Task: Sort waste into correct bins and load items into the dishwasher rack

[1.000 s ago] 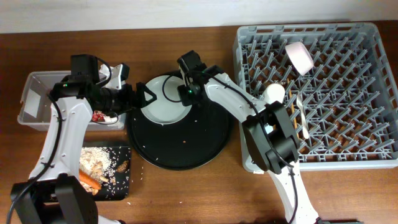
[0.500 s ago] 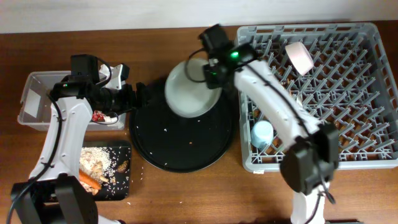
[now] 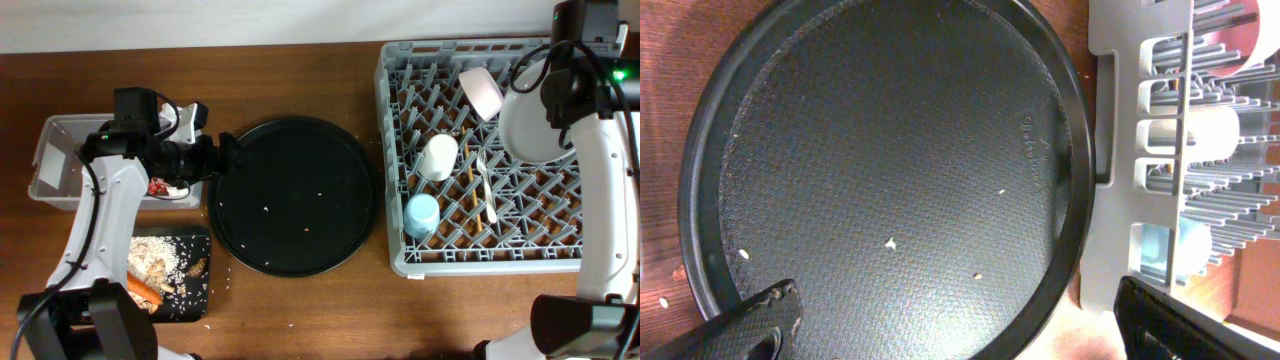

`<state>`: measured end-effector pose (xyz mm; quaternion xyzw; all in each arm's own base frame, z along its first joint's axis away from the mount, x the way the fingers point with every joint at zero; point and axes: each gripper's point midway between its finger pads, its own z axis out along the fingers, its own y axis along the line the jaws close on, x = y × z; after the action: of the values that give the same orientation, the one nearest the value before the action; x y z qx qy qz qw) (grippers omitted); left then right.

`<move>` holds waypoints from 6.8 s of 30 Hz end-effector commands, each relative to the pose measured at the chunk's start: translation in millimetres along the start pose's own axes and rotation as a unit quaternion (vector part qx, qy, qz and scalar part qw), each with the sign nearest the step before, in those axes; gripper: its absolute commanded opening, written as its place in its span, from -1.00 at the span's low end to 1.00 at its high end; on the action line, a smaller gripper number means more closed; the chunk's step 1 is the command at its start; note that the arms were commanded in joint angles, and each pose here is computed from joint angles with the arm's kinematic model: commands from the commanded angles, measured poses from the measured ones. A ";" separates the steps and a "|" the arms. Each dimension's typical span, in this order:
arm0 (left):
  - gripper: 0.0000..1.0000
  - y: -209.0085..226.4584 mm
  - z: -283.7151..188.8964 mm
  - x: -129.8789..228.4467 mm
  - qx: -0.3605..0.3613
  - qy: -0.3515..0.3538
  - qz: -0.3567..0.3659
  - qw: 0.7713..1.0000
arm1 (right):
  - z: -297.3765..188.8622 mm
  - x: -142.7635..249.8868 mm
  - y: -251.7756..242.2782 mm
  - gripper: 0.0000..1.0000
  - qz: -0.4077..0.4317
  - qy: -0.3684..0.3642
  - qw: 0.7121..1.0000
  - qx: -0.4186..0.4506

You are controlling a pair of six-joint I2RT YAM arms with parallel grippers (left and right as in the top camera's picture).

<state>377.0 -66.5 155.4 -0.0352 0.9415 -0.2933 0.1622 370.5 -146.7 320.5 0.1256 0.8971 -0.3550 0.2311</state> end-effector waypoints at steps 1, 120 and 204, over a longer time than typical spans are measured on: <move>0.98 -1.7 1.0 -0.6 0.002 0.001 0.005 1.000 | 1.5 -3.6 -5.9 -0.92 -0.038 -0.005 0.999 0.023; 0.98 1.9 0.1 -1.6 0.001 -0.001 0.000 1.000 | -50.2 200.6 164.3 0.98 0.105 -0.459 0.810 -0.350; 0.98 57.5 -83.8 111.7 -0.218 -0.516 0.242 0.792 | -50.1 200.6 164.4 0.97 0.105 -0.459 0.810 -0.350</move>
<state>245.9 5.9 158.2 0.0224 0.7343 0.0310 0.6777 245.4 20.1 159.2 -0.0494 0.7297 0.0001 0.6820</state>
